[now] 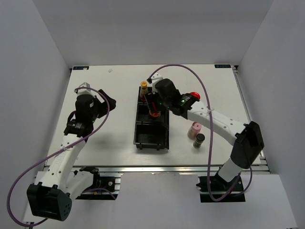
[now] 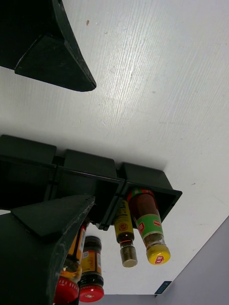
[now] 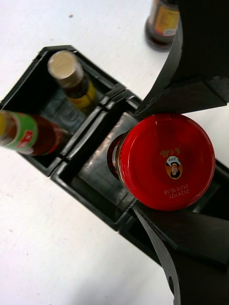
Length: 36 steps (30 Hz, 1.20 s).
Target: Organize the condiment bottles
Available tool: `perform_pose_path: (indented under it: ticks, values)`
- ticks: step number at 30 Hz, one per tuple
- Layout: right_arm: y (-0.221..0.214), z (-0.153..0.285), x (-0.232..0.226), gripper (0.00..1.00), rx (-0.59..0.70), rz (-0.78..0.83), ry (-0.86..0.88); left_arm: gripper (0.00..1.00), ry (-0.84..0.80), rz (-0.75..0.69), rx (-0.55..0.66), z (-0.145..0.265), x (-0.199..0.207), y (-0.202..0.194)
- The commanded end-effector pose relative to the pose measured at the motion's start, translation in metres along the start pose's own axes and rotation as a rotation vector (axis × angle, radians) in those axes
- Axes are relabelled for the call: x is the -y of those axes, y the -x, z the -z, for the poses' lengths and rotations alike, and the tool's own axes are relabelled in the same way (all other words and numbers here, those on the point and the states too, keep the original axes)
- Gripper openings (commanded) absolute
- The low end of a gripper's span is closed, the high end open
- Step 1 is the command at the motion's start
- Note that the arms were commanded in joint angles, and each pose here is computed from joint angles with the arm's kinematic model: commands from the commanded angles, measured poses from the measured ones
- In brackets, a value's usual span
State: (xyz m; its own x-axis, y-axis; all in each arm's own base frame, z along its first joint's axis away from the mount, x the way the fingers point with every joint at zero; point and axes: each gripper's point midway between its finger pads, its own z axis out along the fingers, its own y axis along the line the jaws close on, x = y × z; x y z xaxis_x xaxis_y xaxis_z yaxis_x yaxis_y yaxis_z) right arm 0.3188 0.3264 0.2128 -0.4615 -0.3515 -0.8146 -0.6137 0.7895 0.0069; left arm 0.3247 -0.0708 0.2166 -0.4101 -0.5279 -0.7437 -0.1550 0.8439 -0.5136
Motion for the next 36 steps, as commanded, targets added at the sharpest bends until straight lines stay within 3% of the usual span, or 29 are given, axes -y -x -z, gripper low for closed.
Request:
perform_pose_path:
  ticks: [1,21,27,28,34,36]
  values:
    - [0.085,0.01,-0.006,0.3,0.264,-0.005,-0.046,0.98,0.016,0.001,0.007,0.003,-0.002,0.002]
    - [0.044,-0.058,-0.041,0.32,0.156,0.014,0.042,0.98,0.005,-0.004,0.002,0.0,-0.002,-0.002]
    - [0.034,-0.071,-0.039,0.39,0.141,0.012,0.02,0.98,0.008,-0.003,0.003,-0.001,-0.002,-0.002]
    - [0.033,-0.072,-0.037,0.46,0.139,0.009,0.011,0.98,0.008,-0.003,0.001,-0.001,-0.002,-0.002]
    - [0.027,-0.075,-0.04,0.53,0.124,0.005,0.031,0.98,0.01,-0.003,-0.005,-0.003,-0.003,-0.003]
    - [0.026,-0.075,-0.045,0.61,0.121,0.005,0.054,0.98,0.008,-0.003,-0.007,-0.003,-0.002,-0.004]
